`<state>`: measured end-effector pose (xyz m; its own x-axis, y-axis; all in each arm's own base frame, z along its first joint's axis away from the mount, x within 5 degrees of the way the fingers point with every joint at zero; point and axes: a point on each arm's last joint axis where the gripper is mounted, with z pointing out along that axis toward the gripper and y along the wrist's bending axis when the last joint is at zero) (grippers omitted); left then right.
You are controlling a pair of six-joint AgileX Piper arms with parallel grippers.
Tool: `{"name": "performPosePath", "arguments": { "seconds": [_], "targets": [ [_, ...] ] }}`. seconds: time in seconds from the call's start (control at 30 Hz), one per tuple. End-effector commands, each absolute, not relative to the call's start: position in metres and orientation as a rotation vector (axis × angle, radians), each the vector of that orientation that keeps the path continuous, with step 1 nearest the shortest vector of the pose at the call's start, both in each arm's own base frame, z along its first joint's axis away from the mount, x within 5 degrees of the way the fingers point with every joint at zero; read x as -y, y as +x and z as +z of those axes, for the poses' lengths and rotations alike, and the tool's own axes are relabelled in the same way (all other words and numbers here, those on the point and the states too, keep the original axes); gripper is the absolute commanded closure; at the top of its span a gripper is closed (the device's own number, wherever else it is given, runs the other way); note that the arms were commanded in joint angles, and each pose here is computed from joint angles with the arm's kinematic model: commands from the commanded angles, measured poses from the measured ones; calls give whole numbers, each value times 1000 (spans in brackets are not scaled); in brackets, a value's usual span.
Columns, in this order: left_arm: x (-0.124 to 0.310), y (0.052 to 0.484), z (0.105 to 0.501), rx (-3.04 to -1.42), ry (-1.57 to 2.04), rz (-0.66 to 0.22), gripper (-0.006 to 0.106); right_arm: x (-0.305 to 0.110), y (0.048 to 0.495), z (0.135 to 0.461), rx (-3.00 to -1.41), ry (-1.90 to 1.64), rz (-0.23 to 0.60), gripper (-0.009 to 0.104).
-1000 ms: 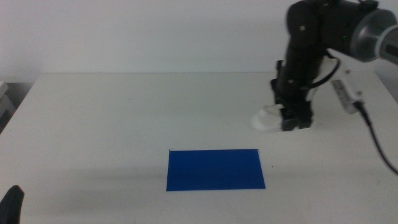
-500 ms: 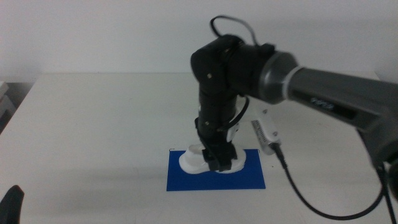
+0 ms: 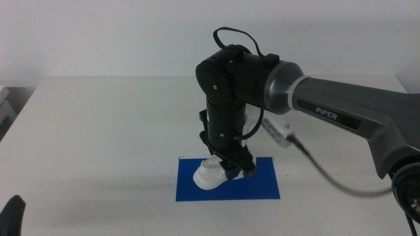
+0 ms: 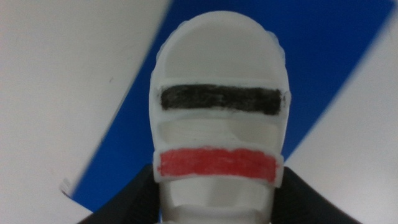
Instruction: Use one arm to grab the shoe from the table and place it on the mat.
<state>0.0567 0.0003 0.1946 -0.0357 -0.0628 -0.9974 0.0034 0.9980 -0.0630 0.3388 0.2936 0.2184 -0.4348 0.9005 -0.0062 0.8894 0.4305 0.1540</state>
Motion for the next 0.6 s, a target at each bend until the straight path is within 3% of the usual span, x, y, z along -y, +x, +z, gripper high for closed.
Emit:
{"name": "performPosePath", "arguments": {
  "seconds": [0.0, 0.17, 0.3, 0.4, 0.57],
  "targets": [
    [1, 56, 199, -1526, -36, -71, 8, -284, 334, 256, -2702, 1268, 196, 89],
    [1, 56, 199, -1526, -36, -71, 8, -283, 333, 256, -2894, 649, 130, 89],
    [1, 56, 199, -1526, -36, -71, 8, -283, 333, 256, -2953, -5, 70, 89],
    [1, 56, 199, -1526, -36, -71, 8, -282, 334, 256, -2875, -609, -12, 89],
    [1, 56, 199, -1526, -36, -71, 8, -280, 337, 257, -2585, -1389, -151, 89]
  ]
}}
